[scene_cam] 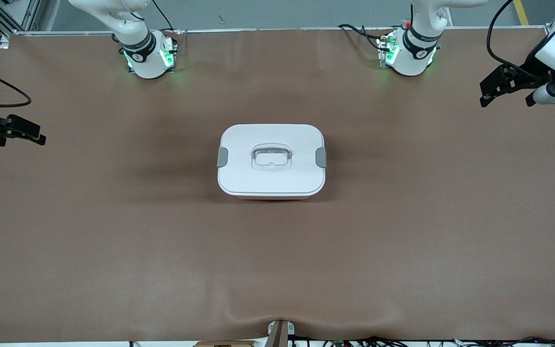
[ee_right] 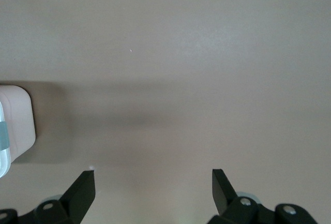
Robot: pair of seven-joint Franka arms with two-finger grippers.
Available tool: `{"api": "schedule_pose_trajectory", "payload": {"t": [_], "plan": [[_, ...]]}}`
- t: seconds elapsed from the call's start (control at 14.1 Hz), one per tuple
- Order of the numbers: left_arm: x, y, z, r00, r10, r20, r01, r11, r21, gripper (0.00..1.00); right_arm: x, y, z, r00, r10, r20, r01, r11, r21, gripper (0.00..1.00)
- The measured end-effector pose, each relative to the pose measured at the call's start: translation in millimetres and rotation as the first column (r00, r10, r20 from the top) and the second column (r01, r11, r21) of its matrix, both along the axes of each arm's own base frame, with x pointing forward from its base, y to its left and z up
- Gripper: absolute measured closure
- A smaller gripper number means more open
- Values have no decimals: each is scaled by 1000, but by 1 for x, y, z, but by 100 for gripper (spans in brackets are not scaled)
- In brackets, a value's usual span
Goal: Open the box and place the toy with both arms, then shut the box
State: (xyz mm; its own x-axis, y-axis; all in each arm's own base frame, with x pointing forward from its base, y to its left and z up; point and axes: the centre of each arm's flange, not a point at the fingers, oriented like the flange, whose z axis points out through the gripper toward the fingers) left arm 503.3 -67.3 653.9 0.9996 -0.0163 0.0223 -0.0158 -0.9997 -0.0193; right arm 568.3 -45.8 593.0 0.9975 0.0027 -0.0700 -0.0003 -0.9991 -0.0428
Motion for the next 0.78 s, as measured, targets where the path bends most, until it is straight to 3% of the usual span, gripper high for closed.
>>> {"api": "schedule_pose_trajectory", "payload": {"t": [0.78], "plan": [[9,18,15,999,34,34,-34,999,-8,0,0,0,0,1000,0,0,0,1000,0,0]]}}
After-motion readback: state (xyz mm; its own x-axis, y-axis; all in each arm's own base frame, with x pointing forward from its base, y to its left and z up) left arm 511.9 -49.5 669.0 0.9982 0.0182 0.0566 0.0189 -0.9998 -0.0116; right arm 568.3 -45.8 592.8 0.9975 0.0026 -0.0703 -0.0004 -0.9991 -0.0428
